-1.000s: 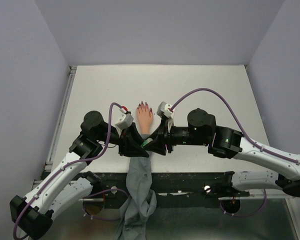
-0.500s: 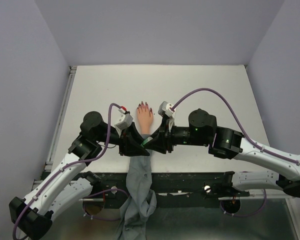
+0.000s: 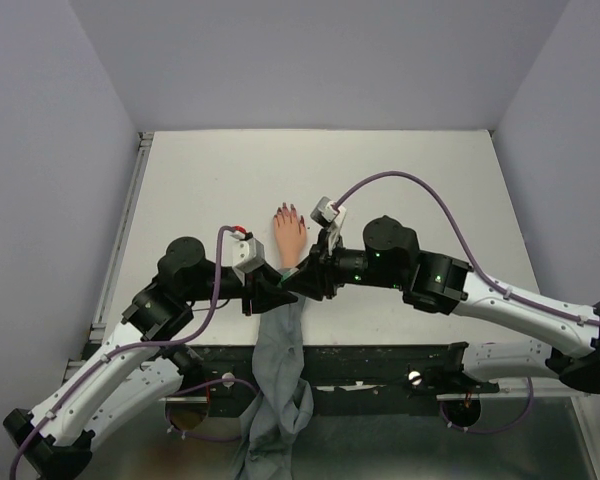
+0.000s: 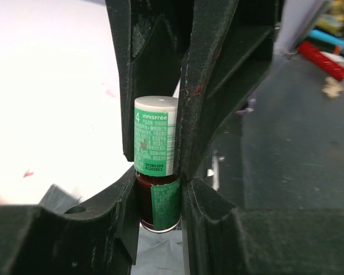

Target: Paint the nails

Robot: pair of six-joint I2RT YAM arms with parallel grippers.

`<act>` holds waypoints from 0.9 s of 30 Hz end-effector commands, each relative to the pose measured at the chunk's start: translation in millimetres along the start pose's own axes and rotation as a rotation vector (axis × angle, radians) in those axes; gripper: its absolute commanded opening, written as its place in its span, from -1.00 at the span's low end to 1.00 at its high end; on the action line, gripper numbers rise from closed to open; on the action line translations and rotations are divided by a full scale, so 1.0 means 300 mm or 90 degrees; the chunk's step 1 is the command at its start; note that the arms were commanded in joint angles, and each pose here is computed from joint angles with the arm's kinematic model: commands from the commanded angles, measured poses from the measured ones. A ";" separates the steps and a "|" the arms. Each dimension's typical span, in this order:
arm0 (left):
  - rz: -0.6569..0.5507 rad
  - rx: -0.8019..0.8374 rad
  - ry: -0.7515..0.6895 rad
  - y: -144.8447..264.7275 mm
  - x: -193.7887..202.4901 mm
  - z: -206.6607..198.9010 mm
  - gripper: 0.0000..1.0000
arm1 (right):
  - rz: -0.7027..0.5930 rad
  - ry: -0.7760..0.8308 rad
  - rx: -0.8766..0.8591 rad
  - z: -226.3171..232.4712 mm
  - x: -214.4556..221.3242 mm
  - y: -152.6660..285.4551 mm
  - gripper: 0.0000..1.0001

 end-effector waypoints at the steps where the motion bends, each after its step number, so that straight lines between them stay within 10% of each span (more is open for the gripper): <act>1: -0.043 -0.168 -0.080 0.029 -0.052 0.076 -1.00 | 0.019 -0.092 0.020 -0.030 0.025 -0.086 -0.99; 22: -0.041 -0.452 -0.115 0.103 -0.047 0.209 -1.00 | 0.077 -0.345 0.097 -0.127 0.161 -0.342 -0.98; 27: -0.038 -0.423 -0.108 0.091 -0.044 0.193 -1.00 | 0.048 -0.324 0.127 -0.142 0.124 -0.311 -0.48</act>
Point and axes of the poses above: each gripper's point midway between its finger pads, its own y axis back along the fingers, its own z axis along the line the jaws close on, x = y × z, the point moved 5 cm from there along y, back along the fingers, and after that the axes turned 10 degrees about y, right-handed, at the moved point
